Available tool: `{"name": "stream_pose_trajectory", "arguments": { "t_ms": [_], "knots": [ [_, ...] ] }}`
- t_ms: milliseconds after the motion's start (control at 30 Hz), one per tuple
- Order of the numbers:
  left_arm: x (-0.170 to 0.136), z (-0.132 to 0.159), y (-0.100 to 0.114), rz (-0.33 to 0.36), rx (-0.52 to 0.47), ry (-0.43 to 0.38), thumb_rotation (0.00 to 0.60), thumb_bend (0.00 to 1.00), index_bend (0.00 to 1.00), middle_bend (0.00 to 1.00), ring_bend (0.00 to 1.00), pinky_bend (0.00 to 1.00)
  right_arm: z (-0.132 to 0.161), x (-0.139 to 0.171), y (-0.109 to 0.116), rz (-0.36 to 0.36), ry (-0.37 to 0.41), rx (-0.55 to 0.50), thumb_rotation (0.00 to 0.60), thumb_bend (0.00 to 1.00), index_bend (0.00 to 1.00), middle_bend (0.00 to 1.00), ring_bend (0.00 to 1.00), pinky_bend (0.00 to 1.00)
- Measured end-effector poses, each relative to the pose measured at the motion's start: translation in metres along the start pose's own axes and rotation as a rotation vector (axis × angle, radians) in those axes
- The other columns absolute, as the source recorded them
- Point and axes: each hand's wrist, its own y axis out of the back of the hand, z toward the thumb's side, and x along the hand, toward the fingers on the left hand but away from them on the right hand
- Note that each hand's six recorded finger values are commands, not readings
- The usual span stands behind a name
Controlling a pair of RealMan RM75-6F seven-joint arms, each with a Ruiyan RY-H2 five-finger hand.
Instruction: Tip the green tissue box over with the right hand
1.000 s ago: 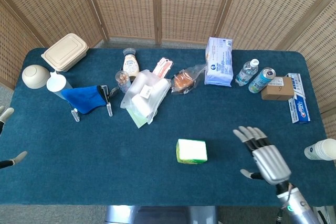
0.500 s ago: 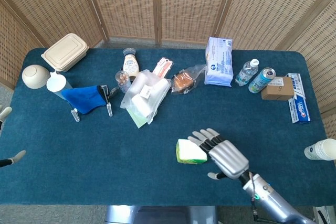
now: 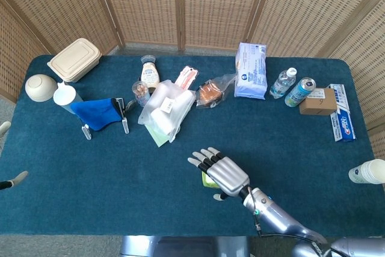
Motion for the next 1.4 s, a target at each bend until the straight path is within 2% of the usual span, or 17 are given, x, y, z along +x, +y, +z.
{"name": "stream_pose_trajectory", "arguments": {
  "t_ms": [133, 300, 400, 467, 700, 900, 1000, 1133, 1233, 1400],
  "knots": [
    [0.001, -0.001, 0.0, 0.0, -0.003, 0.001, 0.6, 0.02, 0.04, 0.0, 0.0, 0.0, -0.003, -0.004, -0.002, -0.01, -0.01, 0.019, 0.6, 0.19, 0.0, 0.12, 0.12, 0.2],
    [0.0, -0.001, 0.001, 0.002, -0.005, -0.001, 0.6, 0.02, 0.04, 0.0, 0.0, 0.0, -0.002, -0.003, -0.008, -0.015, -0.004, 0.041, 0.6, 0.48, 0.08, 0.23, 0.25, 0.33],
    [0.0, -0.002, 0.002, 0.004, -0.007, 0.001, 0.6, 0.02, 0.04, 0.0, 0.0, 0.0, -0.001, -0.001, -0.011, -0.021, 0.005, 0.048, 0.6, 0.58, 0.15, 0.28, 0.31, 0.39],
    [0.0, -0.001, 0.002, 0.004, -0.007, 0.0, 0.6, 0.02, 0.04, 0.0, 0.0, 0.0, -0.001, 0.0, -0.012, -0.029, 0.012, 0.059, 0.6, 0.61, 0.17, 0.3, 0.33, 0.42],
    [-0.001, -0.001, 0.002, 0.002, -0.008, -0.002, 0.6, 0.02, 0.04, 0.0, 0.0, 0.0, 0.0, 0.003, -0.012, -0.086, 0.04, 0.114, 0.6, 0.64, 0.24, 0.36, 0.37, 0.46],
    [0.0, 0.0, 0.0, -0.002, -0.003, -0.002, 0.6, 0.02, 0.04, 0.0, 0.0, 0.0, 0.0, -0.003, 0.006, -0.231, 0.104, 0.104, 0.6, 0.65, 0.26, 0.38, 0.38, 0.48],
    [0.0, 0.0, -0.001, -0.004, -0.002, -0.002, 0.6, 0.02, 0.04, 0.0, 0.0, 0.0, -0.003, -0.007, 0.015, -0.308, 0.141, 0.055, 0.6, 0.65, 0.27, 0.38, 0.38, 0.48],
    [0.0, 0.001, -0.002, -0.008, 0.001, -0.003, 0.6, 0.02, 0.04, 0.0, 0.0, 0.0, -0.01, -0.016, 0.021, -0.391, 0.177, -0.082, 0.6, 0.65, 0.28, 0.39, 0.38, 0.48],
    [0.0, 0.002, -0.003, -0.01, 0.005, -0.003, 0.6, 0.02, 0.04, 0.0, 0.0, 0.0, -0.019, -0.025, 0.02, -0.434, 0.185, -0.173, 0.6, 0.65, 0.28, 0.39, 0.38, 0.48],
    [0.0, 0.002, -0.004, -0.013, 0.008, -0.001, 0.6, 0.02, 0.04, 0.0, 0.0, 0.0, -0.026, -0.04, 0.011, -0.467, 0.183, -0.234, 0.6, 0.65, 0.29, 0.39, 0.38, 0.48]
  ]
}}
